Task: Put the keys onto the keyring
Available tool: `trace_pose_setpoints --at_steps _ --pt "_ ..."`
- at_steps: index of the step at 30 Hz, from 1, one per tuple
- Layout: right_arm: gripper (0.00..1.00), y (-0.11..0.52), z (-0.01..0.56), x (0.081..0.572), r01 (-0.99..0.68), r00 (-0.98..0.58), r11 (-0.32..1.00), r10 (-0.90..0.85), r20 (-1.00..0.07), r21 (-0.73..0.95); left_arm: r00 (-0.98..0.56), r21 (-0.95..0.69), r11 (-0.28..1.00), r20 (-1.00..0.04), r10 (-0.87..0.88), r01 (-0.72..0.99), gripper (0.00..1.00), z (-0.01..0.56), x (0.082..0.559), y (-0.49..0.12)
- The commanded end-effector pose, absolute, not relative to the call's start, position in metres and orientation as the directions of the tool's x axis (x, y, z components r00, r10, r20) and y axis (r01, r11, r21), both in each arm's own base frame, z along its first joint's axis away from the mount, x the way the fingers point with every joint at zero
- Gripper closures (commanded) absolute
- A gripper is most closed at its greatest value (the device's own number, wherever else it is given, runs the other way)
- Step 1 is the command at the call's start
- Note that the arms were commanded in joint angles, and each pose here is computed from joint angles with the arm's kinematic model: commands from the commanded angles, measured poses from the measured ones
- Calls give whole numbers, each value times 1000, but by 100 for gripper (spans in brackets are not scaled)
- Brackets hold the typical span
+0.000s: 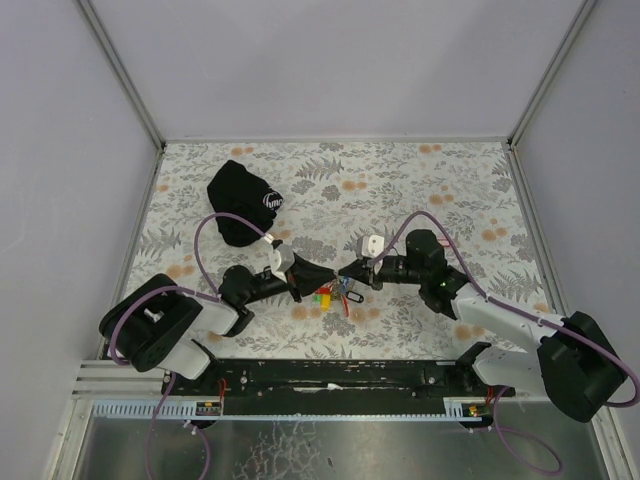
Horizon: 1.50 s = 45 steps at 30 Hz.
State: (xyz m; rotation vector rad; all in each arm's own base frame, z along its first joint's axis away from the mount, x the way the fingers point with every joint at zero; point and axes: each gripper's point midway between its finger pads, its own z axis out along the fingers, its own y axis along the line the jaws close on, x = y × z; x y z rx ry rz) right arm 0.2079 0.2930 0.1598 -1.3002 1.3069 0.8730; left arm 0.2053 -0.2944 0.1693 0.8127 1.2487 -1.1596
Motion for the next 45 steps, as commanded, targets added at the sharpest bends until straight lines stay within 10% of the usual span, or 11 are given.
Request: trace_pose_setpoints --at_steps 1,10,30,45 --pt "100 293 190 222 -952 224 152 -244 -944 -265 25 -42 249 -965 -262 968 80 193 200 -294" --pt "100 286 190 218 -940 242 89 -512 -824 -331 59 12 285 -986 -155 958 61 188 210 -294" --pt "99 299 193 218 -909 231 93 -698 -678 -406 23 1 360 -998 -57 933 72 173 224 -289" --pt "58 360 101 160 -996 76 -4 -606 -792 -93 -423 -460 825 -853 -306 329 62 104 268 -188"
